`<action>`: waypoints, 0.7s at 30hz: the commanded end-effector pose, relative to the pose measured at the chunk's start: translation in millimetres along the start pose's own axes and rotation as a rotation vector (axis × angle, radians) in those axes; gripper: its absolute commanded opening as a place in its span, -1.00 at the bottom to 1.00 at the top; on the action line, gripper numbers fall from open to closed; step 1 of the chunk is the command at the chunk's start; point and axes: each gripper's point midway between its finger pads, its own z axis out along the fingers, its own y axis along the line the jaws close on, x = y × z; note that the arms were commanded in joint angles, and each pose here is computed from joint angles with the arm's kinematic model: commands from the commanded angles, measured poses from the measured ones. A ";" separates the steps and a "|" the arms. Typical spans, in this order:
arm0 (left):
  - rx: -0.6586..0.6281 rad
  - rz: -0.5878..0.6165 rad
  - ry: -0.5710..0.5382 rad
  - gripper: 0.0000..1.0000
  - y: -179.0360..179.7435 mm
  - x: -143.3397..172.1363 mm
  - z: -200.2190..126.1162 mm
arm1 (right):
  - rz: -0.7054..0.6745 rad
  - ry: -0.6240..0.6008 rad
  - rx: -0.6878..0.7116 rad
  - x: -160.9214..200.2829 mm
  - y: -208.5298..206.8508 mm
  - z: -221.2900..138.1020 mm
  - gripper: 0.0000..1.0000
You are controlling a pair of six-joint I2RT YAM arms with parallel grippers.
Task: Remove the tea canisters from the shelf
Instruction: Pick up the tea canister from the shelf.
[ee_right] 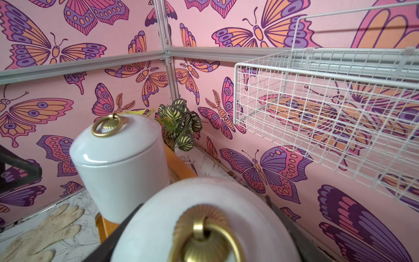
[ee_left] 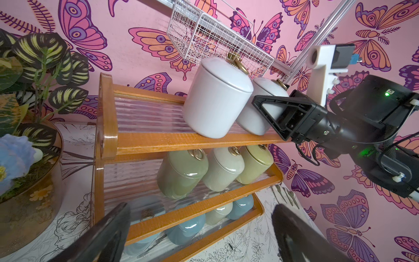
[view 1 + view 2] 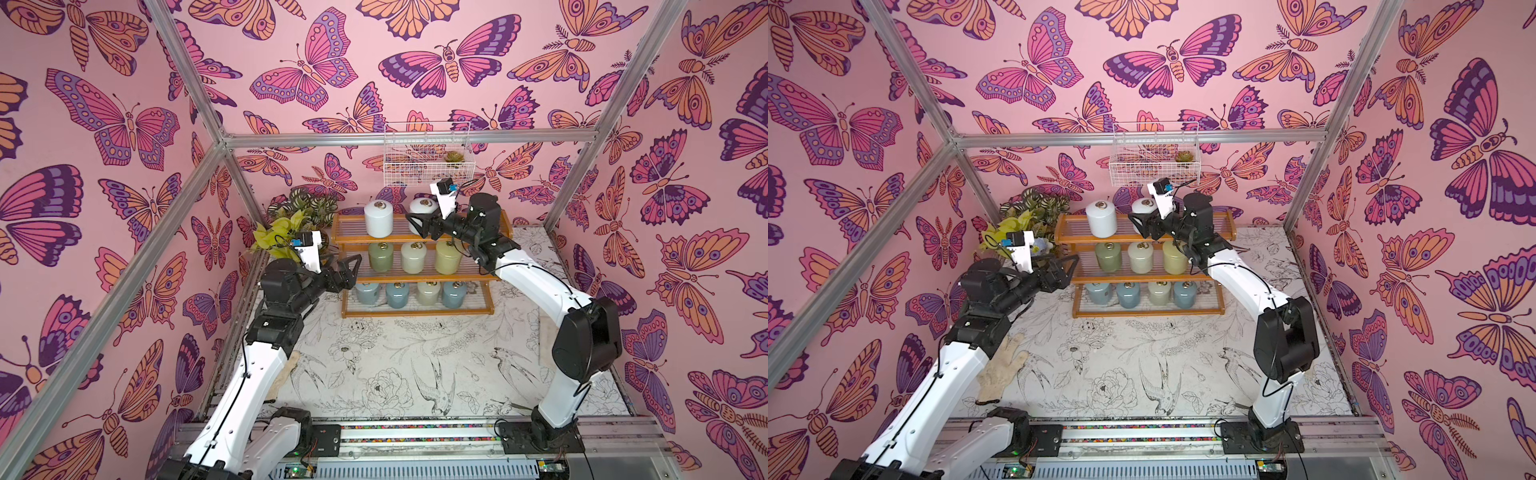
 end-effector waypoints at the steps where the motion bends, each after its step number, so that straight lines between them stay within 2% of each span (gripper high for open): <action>1: -0.016 0.005 -0.001 1.00 4.6 4.4 2.5 | -0.013 -0.046 0.003 -9.1 -0.5 3.4 0.19; 7: -0.031 0.019 -0.008 1.00 7.1 5.5 0.0 | -0.090 -0.142 -0.026 -16.8 7.0 -0.9 -0.02; 14: -0.043 0.021 -0.006 1.00 10.2 7.8 0.0 | -0.146 -0.201 -0.038 -36.5 13.9 -10.2 -0.07; 21: -0.053 0.022 -0.008 1.00 12.1 8.5 -0.5 | -0.187 -0.271 -0.080 -69.6 35.9 -38.7 -0.08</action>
